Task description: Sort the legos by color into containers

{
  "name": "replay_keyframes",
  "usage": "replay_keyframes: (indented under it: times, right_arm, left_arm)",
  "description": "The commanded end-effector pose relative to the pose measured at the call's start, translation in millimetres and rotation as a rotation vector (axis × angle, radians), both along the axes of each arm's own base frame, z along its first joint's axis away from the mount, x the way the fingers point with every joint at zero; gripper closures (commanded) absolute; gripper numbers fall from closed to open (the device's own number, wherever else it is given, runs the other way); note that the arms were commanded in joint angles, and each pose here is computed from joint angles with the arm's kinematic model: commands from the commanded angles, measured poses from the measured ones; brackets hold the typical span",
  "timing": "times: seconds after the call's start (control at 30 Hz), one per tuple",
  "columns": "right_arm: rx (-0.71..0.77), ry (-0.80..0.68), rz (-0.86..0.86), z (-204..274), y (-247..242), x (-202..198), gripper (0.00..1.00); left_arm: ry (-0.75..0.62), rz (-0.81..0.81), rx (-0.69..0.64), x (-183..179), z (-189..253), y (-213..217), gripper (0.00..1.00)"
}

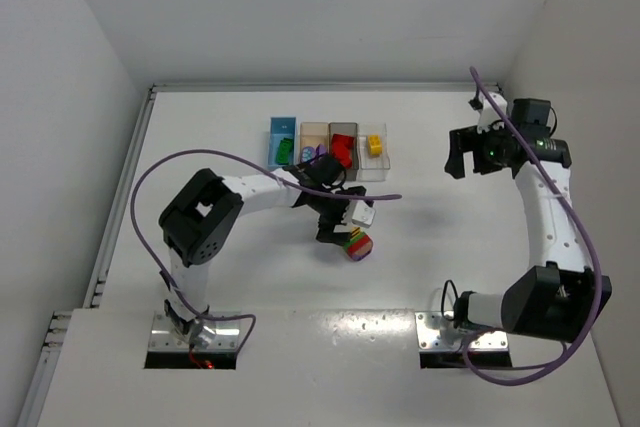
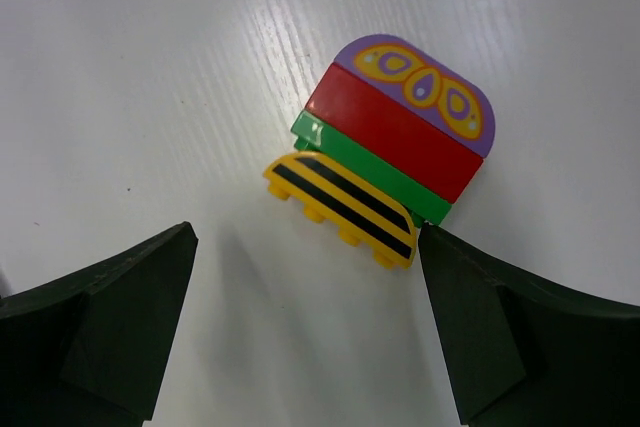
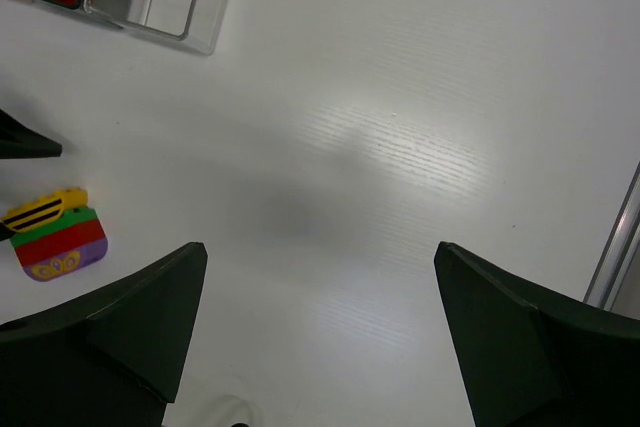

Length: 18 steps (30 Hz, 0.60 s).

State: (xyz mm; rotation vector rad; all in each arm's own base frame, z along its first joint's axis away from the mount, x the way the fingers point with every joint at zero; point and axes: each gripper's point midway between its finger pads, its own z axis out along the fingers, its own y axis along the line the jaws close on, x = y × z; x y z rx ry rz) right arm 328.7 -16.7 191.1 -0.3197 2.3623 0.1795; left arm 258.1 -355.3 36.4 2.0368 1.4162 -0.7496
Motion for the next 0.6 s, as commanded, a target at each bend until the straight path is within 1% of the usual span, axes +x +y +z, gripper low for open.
replay_keyframes:
  times: [0.0, 0.07, 0.2, 0.3, 0.37, 0.47, 0.53, 0.57]
  right_arm:
    - [0.024, 0.0, -0.007, 1, -3, -6, 0.03]
    - [0.031, -0.001, -0.002, 2, -1, -6, 0.03]
    - [0.041, 0.005, -0.015, 1, -7, -1, 0.03]
    - [0.058, 0.015, -0.015, -2, -5, 0, 0.03]
    - [0.064, 0.004, -0.017, 0, -6, 1, 0.03]
    - [0.064, 0.004, -0.017, 0, -6, 1, 0.03]
    - [0.079, 0.013, -0.018, -2, -5, 2, 0.03]
    - [0.079, 0.013, -0.018, -2, -5, 2, 0.03]
  left_arm:
    - [-0.087, -0.074, -0.055, 11, 7, -16, 0.0]
    - [-0.101, -0.117, -0.058, 8, 9, -15, 0.0]
    - [-0.09, -0.212, -0.038, -11, -2, -7, 0.0]
    - [-0.089, -0.228, -0.03, -16, -4, -1, 0.0]
    - [-0.096, -0.238, -0.036, -20, -1, -4, 0.0]
    - [-0.059, -0.239, -0.06, -28, 4, -11, 0.0]
    - [-0.066, -0.27, -0.068, -39, 9, -19, 0.0]
    - [-0.081, -0.275, -0.064, -37, 8, -18, 0.0]
